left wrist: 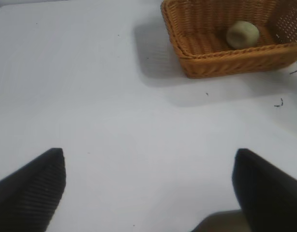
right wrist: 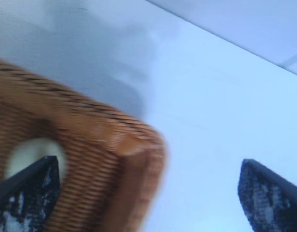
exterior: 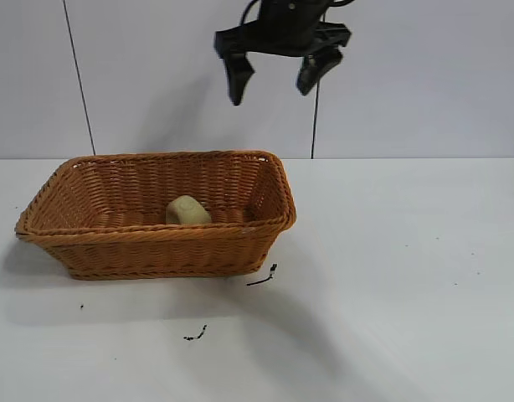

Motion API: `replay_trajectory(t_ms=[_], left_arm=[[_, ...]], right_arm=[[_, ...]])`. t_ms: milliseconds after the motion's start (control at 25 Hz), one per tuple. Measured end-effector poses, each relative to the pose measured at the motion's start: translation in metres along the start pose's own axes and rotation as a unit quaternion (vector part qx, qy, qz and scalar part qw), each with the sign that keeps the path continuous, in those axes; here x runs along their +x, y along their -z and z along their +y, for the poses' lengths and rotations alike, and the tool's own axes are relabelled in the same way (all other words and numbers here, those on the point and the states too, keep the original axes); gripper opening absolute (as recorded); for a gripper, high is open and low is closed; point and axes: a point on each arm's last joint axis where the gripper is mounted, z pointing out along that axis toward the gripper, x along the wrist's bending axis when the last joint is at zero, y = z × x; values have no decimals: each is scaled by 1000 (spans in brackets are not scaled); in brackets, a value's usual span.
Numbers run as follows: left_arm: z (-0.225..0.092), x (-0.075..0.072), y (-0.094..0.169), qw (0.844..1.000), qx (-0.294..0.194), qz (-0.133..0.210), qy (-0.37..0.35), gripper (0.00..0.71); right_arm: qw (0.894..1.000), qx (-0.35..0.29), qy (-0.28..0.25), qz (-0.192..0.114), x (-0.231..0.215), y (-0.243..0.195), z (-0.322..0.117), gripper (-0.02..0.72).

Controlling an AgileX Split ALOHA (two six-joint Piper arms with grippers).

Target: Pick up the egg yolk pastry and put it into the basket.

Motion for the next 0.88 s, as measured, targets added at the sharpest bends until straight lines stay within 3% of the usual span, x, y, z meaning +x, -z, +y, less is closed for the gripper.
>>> replay_trajectory(t_ms=[400,720,880], left_arm=[[0,0,0,1000,0,0,0,696],[0,0,0,1000,0,0,0,696],[0,0,0,1000,0,0,0,696]], right_arm=[[992,19,-111,-63,-132,4,-13,693],[990,22,-121,-64,-137,30,-20,693],[990,31,-121,-62,-130,65,-35,693]])
